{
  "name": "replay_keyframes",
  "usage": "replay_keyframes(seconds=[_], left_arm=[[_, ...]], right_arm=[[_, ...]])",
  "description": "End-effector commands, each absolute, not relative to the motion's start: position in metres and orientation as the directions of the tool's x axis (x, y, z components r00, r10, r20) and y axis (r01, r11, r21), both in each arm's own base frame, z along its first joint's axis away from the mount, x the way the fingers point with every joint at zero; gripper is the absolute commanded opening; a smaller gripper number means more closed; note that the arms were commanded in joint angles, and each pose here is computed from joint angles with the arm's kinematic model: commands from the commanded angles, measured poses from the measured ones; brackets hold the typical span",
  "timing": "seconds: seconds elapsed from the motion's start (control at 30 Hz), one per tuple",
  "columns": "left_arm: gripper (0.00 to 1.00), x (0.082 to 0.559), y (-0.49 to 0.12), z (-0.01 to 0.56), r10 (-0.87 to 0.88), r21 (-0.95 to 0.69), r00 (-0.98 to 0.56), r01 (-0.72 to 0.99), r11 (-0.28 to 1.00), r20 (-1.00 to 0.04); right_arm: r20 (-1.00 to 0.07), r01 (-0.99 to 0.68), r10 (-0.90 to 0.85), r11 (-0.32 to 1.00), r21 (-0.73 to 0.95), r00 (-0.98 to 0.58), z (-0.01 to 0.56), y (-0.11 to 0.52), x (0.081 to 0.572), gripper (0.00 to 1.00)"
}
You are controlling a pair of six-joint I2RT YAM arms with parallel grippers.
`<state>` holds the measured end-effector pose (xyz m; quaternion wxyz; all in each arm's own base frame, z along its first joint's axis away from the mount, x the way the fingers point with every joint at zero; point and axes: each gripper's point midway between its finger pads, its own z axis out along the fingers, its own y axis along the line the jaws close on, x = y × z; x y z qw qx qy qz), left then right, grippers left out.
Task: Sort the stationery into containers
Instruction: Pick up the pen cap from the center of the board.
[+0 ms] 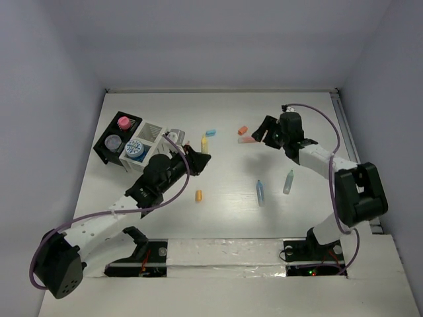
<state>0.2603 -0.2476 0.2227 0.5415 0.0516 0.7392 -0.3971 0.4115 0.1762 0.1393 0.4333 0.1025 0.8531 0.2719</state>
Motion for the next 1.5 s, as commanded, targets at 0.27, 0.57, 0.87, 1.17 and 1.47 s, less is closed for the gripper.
replay_keyframes(seconds=[0.27, 0.57, 0.87, 1.17, 1.47], left_arm=[[0.00, 0.252, -0.241, 0.230, -0.350, -0.479, -0.328, 0.565, 0.672, -0.878], [0.00, 0.249, -0.237, 0.224, -0.343, -0.468, -0.319, 0.565, 0.680, -0.884], [0.00, 0.249, -0.236, 0.223, -0.344, -0.465, -0.314, 0.565, 0.681, -0.885], [0.00, 0.250, -0.237, 0.222, -0.339, -0.464, -0.317, 0.566, 0.682, -0.886], [0.00, 0.253, -0.238, 0.218, -0.332, -0.459, -0.320, 0.560, 0.690, -0.888]], right_arm=[[-0.664, 0.121, 0.450, 0.869, 0.480, -0.597, 0.106, 0.147, 0.480, 0.65], [-0.630, 0.201, 0.523, 0.835, 0.512, -0.574, 0.091, 0.147, 0.511, 0.70], [-0.620, 0.278, 0.564, 0.820, 0.501, -0.546, 0.072, 0.134, 0.531, 0.70], [-0.636, 0.315, 0.576, 0.816, 0.485, -0.513, 0.069, 0.110, 0.546, 0.70], [-0.634, 0.312, 0.530, 0.847, 0.431, -0.562, 0.054, 0.107, 0.557, 0.68]])
